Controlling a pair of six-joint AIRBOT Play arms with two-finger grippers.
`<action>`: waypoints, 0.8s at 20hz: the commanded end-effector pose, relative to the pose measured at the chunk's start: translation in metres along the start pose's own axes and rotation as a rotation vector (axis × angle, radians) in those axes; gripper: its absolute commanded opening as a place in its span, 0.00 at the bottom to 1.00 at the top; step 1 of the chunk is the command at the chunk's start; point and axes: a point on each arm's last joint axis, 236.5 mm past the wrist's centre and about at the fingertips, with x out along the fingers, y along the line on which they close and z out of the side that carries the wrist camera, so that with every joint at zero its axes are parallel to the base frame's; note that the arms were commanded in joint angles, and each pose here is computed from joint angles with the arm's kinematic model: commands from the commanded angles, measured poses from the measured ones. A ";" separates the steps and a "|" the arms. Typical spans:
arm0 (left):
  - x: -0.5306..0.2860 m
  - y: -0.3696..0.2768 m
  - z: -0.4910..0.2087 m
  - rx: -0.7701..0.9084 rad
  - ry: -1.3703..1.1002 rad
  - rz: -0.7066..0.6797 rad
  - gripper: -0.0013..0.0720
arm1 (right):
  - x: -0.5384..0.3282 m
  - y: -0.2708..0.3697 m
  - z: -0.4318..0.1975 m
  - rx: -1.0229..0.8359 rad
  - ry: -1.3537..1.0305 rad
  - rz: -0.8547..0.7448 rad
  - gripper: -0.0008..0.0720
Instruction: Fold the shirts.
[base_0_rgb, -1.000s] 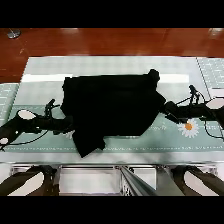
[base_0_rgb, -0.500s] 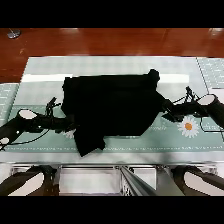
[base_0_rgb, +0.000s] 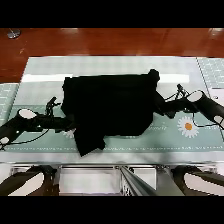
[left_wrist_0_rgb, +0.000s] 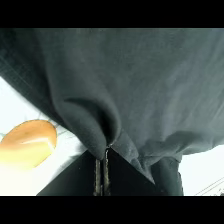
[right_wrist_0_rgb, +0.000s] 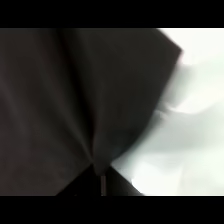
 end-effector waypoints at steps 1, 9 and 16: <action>-0.011 -0.019 0.008 0.068 0.001 -0.035 0.05 | -0.022 0.039 0.005 -0.126 0.002 0.058 0.04; -0.244 -0.263 0.107 0.639 -0.618 -0.269 0.05 | -0.308 0.208 0.051 -0.596 -0.671 0.244 0.04; -0.431 -0.360 0.017 1.007 -1.091 -0.196 0.05 | -0.497 0.221 -0.073 -0.872 -1.085 0.270 0.04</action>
